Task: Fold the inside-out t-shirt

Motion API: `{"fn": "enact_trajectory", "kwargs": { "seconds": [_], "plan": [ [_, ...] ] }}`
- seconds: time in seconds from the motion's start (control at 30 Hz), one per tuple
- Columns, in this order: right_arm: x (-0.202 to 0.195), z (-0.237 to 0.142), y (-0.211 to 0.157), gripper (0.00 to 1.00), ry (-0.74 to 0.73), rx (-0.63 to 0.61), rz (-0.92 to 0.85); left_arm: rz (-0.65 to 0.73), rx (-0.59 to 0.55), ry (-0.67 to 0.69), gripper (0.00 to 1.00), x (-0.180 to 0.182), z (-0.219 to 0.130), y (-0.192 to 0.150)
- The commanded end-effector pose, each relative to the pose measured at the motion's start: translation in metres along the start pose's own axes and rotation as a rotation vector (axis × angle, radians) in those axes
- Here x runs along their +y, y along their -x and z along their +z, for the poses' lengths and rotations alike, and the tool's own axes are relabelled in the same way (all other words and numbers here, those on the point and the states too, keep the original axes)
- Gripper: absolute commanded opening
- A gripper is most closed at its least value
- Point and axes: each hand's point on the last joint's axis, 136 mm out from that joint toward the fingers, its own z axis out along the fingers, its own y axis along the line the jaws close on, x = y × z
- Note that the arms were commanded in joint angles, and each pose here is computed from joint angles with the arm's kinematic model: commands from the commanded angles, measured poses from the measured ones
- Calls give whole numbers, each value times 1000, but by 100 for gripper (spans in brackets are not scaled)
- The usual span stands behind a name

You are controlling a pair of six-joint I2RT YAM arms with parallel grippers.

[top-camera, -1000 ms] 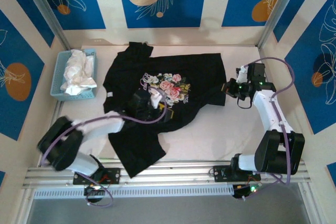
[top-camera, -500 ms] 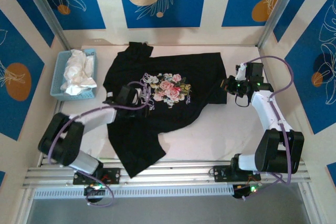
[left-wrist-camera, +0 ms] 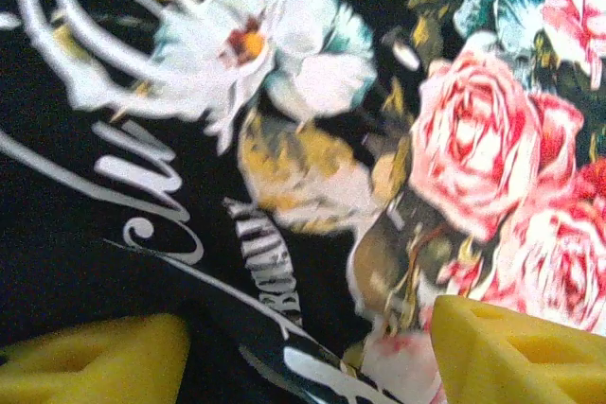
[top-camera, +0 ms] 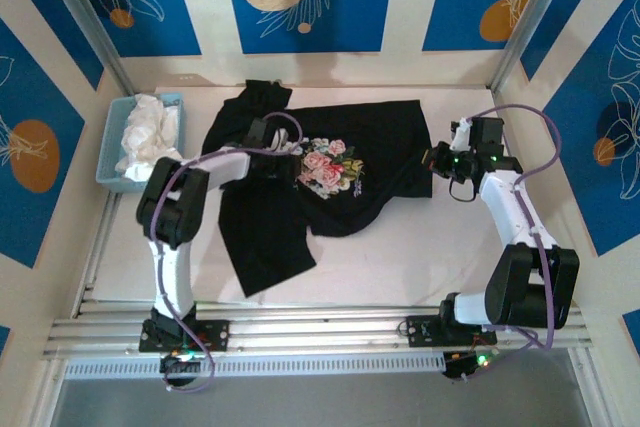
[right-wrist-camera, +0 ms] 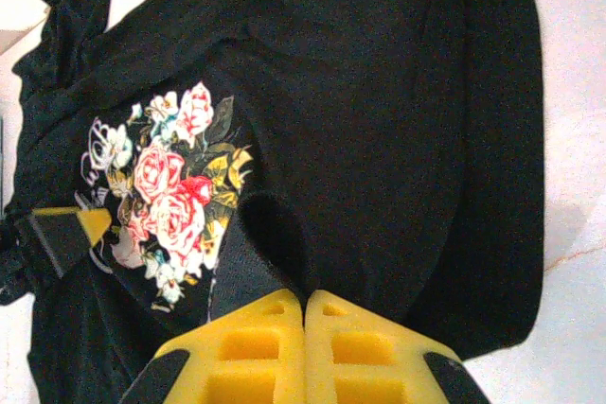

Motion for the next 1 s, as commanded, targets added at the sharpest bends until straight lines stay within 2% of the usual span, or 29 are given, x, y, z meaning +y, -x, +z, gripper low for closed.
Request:
{"fn": "enact_trajectory", "kwargs": {
  "seconds": [0.0,0.1,0.2,0.3,0.43,0.5,0.57,0.67,0.77,0.97],
  "plan": [
    [-2,-5,17,0,-17,-39,-10,21,54,19,68,6,2,19],
    [0,-7,13,0,-9,-33,-10,50,-18,35,68,-1,-30,39],
    [1,-8,4,0,5,-27,-9,40,-101,26,69,-8,-73,25],
    [6,-8,-3,0,29,-14,-12,6,-106,67,70,5,-109,-31],
    [13,-9,-11,0,41,-3,-43,-30,-16,226,72,41,-144,-133],
    [16,-8,-13,0,45,-6,-55,-49,31,265,72,48,-158,-172],
    [19,-6,-14,0,53,-6,-61,-55,91,275,72,47,-166,-208],
    [21,-5,-11,0,58,-5,-68,-17,182,288,70,42,-168,-242],
    [23,-4,-11,0,66,-3,-69,32,259,298,70,35,-166,-262],
    [23,-3,-16,0,71,5,-72,99,312,274,65,22,-152,-275]
  ]
}}
